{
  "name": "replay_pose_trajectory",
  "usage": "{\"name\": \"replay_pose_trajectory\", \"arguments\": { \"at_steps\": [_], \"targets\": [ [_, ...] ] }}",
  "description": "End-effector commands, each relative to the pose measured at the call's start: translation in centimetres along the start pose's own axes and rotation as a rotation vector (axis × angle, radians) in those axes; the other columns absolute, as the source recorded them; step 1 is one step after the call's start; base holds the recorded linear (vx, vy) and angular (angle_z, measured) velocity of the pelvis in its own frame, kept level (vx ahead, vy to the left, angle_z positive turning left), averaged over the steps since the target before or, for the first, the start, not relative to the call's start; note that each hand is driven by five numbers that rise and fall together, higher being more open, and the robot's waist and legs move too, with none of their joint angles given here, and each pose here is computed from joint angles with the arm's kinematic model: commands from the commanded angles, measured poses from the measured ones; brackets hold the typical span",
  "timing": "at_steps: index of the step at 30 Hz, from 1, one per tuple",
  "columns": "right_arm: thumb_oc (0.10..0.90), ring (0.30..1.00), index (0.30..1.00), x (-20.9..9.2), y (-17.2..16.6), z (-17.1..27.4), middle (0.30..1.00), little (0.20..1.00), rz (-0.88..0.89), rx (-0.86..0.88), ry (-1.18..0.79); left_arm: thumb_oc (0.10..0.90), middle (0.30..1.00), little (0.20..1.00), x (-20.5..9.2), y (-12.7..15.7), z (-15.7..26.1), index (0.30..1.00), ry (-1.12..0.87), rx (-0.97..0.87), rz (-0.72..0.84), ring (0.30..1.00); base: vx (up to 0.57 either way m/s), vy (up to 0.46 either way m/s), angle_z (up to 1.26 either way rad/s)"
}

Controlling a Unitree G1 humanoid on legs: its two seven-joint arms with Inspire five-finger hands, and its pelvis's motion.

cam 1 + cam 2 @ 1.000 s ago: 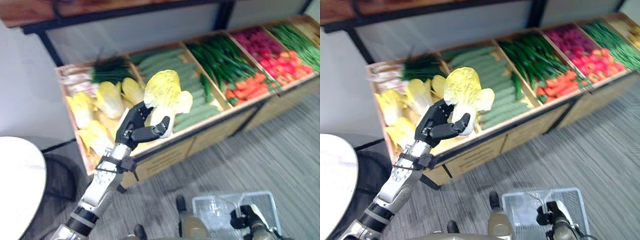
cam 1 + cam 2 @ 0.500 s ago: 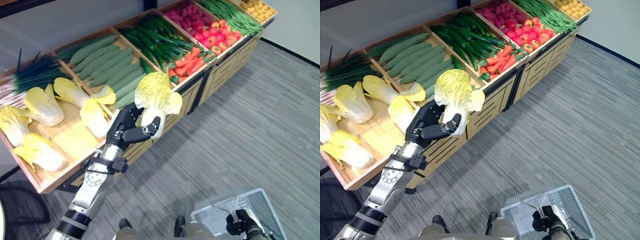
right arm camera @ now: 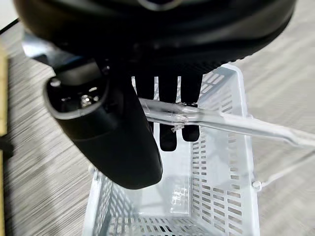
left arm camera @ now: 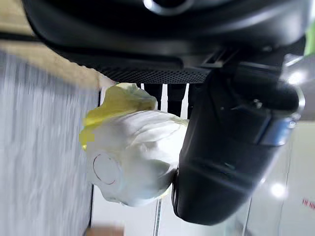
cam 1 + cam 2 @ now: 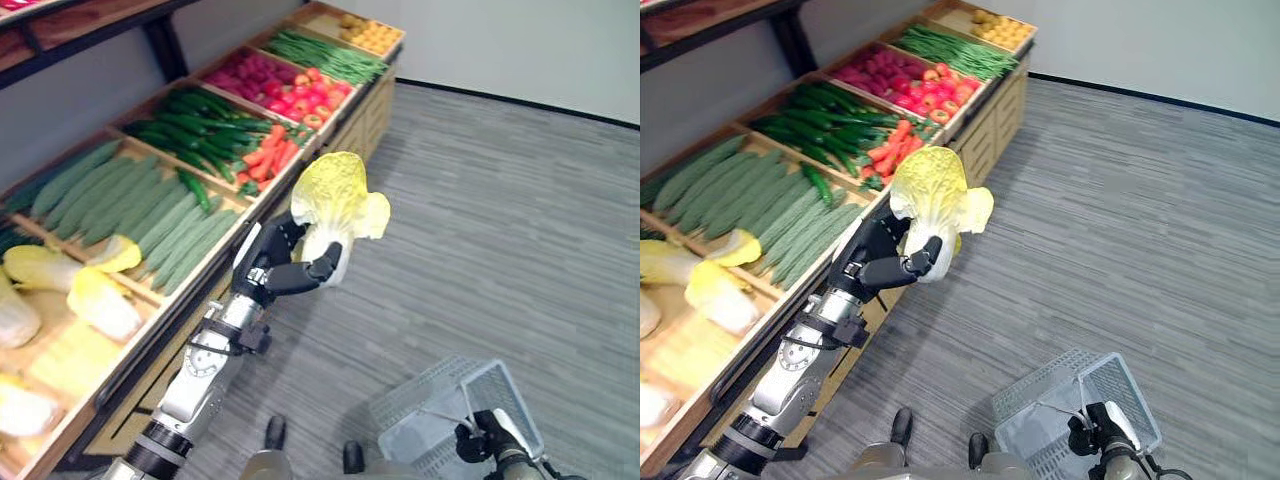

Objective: Get the vegetables into the basket

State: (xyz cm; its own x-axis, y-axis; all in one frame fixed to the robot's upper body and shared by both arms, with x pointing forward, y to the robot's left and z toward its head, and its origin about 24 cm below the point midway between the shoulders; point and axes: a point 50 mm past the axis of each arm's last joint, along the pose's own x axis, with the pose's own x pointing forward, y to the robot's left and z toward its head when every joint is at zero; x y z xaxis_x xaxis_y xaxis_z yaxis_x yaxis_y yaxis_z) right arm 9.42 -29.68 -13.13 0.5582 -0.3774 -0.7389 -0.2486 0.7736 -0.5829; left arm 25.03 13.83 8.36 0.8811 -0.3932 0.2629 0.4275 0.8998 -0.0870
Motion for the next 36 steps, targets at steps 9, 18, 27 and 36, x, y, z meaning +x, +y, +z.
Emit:
{"name": "replay_pose_trajectory", "arguments": {
  "at_steps": [9,18,27,36],
  "targets": [
    [0.400,0.300,0.300,0.3,-2.6,-0.7,0.300,0.300,-0.064,-0.050,0.026,0.400,0.300,0.300,2.4,-0.6,6.3,0.300,-0.321,0.051,-0.127,0.300,0.03,0.162,-0.51],
    [0.400,0.300,0.300,0.2,-6.6,-2.2,0.300,0.300,-0.115,-0.117,0.084,0.400,0.300,0.300,1.7,-0.4,6.4,0.300,-0.294,0.063,-0.173,0.300,0.04,0.006,-0.04],
    [0.400,0.300,0.300,-0.3,-16.7,5.5,0.300,0.300,-0.276,-0.357,-0.236,0.400,0.300,0.300,0.4,0.1,6.6,0.300,-0.240,0.114,-0.228,0.300,0.02,-0.040,0.03],
    [0.400,0.300,0.300,-5.4,-22.1,18.2,0.300,0.300,-0.420,-0.602,-0.715,0.400,0.300,0.300,0.3,0.4,7.6,0.300,-0.239,0.208,-0.273,0.300,0.00,0.005,-0.06]
  ]
}}
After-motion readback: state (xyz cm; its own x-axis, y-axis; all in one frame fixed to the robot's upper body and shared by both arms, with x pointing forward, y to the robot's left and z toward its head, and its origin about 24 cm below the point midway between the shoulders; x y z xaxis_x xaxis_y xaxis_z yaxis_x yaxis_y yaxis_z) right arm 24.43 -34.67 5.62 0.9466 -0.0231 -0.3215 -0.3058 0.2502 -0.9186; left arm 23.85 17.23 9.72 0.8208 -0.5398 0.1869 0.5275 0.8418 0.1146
